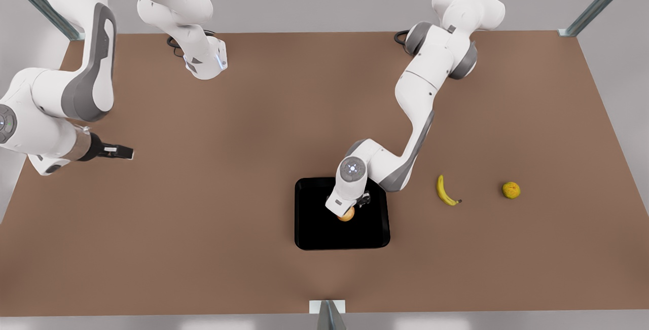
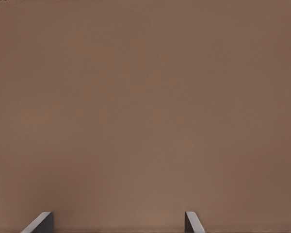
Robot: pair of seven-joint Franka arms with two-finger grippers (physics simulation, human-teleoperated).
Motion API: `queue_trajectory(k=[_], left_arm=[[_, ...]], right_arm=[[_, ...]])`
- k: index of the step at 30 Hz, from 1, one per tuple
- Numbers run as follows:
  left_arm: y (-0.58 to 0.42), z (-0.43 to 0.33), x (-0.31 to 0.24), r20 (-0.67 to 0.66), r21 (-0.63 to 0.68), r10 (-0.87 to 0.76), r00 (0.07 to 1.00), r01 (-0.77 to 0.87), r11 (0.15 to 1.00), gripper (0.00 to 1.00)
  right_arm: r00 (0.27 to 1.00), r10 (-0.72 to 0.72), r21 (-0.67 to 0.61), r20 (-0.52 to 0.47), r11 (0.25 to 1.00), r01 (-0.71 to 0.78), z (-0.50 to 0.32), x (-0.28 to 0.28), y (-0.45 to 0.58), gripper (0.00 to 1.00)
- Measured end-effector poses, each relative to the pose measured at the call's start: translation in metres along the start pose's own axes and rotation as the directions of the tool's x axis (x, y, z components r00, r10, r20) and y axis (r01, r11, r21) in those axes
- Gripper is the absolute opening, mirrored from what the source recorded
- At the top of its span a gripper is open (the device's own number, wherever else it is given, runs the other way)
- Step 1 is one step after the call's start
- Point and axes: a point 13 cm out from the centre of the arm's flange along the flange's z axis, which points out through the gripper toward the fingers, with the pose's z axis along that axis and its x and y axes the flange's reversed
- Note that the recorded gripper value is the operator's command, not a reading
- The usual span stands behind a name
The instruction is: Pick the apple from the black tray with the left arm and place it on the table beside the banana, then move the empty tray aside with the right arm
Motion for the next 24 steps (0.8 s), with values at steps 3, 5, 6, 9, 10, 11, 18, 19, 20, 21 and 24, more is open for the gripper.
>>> queue_trajectory(k=[3, 5, 6, 9, 10, 11, 18, 19, 20, 21, 24], left_arm=[[0.000, 0.006, -0.002, 0.001, 0.003, 0.011, 1.000, -0.011, 1.000, 1.00], [-0.003, 0.006, -0.005, 0.009, 0.012, 0.016, 1.000, -0.016, 1.000, 1.00], [-0.004, 0.007, -0.006, 0.011, 0.015, 0.018, 1.000, -0.019, 1.000, 1.00], [-0.005, 0.014, -0.006, 0.014, 0.018, 0.027, 1.000, -0.028, 0.999, 1.00], [-0.005, 0.016, -0.006, 0.014, 0.019, 0.030, 0.999, -0.031, 0.999, 1.00], [-0.006, 0.019, -0.006, 0.015, 0.020, 0.033, 0.999, -0.033, 0.999, 1.00], [-0.008, 0.032, -0.007, 0.026, 0.032, 0.048, 0.999, -0.049, 0.998, 1.00], [-0.008, 0.032, -0.008, 0.028, 0.034, 0.050, 0.998, -0.051, 0.998, 1.00], [-0.008, 0.034, -0.008, 0.030, 0.035, 0.052, 0.998, -0.053, 0.998, 1.00], [-0.008, 0.036, -0.008, 0.030, 0.036, 0.053, 0.998, -0.054, 0.998, 1.00], [-0.009, 0.040, -0.007, 0.031, 0.038, 0.058, 0.998, -0.059, 0.998, 0.87]], right_arm=[[1.000, 0.015, -0.017, -0.008, 1.000, -0.015, 0.001, 0.002, -0.009, 1.00], [1.000, 0.011, -0.022, -0.012, 1.000, -0.012, 0.001, 0.003, -0.007, 1.00], [1.000, 0.009, -0.023, -0.014, 1.000, -0.010, 0.001, 0.003, -0.006, 1.00], [1.000, 0.007, -0.026, -0.018, 1.000, -0.007, 0.001, 0.005, -0.006, 1.00], [1.000, 0.006, -0.027, -0.020, 1.000, -0.007, 0.001, 0.005, -0.006, 1.00], [1.000, 0.005, -0.027, -0.021, 1.000, -0.006, 0.001, 0.005, -0.006, 1.00], [1.000, 0.000, -0.028, -0.026, 1.000, -0.001, 0.002, 0.006, -0.006, 1.00], [1.000, 0.000, -0.028, -0.026, 1.000, -0.001, 0.002, 0.006, -0.006, 1.00], [1.000, -0.001, -0.028, -0.027, 1.000, 0.000, 0.002, 0.007, -0.006, 1.00], [1.000, -0.001, -0.029, -0.028, 1.000, 0.000, 0.002, 0.007, -0.006, 1.00], [1.000, -0.001, -0.029, -0.030, 1.000, 0.000, 0.002, 0.008, -0.007, 1.00]])
